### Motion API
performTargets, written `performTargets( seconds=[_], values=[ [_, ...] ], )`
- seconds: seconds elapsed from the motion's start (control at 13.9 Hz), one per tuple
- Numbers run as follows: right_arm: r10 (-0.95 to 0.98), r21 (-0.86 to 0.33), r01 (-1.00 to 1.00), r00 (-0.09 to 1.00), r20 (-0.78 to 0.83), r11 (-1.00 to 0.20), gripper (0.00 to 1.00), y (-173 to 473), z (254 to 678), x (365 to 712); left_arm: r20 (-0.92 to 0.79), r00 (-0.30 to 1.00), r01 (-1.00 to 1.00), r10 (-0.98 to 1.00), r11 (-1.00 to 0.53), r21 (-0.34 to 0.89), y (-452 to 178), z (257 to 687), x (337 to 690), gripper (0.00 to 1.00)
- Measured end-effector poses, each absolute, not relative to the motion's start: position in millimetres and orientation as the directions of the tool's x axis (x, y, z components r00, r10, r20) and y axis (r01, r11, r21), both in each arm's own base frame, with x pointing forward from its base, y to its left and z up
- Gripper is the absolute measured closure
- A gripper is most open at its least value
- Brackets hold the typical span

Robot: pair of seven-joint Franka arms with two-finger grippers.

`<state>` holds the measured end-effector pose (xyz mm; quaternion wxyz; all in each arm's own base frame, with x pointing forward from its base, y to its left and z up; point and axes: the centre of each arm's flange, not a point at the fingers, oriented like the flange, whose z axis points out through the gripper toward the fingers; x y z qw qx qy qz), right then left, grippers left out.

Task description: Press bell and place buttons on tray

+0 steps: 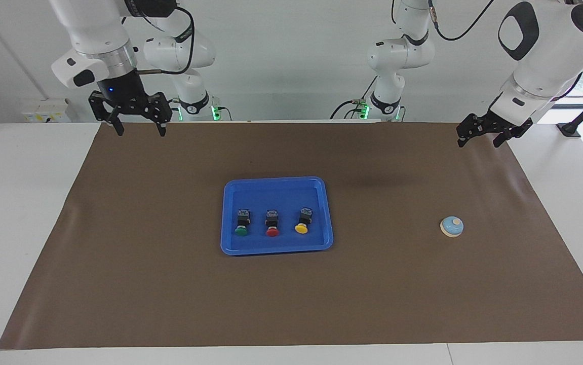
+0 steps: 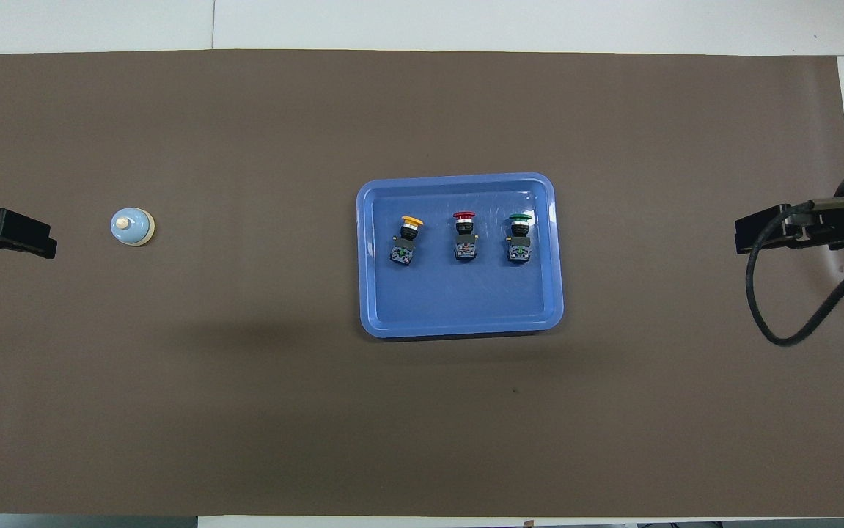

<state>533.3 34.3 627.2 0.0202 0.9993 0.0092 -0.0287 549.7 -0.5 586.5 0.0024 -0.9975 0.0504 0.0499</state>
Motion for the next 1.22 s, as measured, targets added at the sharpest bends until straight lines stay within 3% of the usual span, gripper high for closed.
performTargets(
  seconds=[0.58,1.22],
  values=[
    [-0.013,-0.009,-0.013,0.999,-0.044,-1.0,0.0,13.8,595.4,542.4,-0.1,0.99,-0.101,-0.1,-0.995,0.0,-0.5,586.5,549.7,0.0],
    [-0.03,-0.031,-0.031,0.998,-0.051,-0.999,0.0,7.3,596.1,540.5,-0.1,0.99,-0.101,-0.1,-0.995,0.0,-0.5,586.5,549.7,0.0]
  ],
)
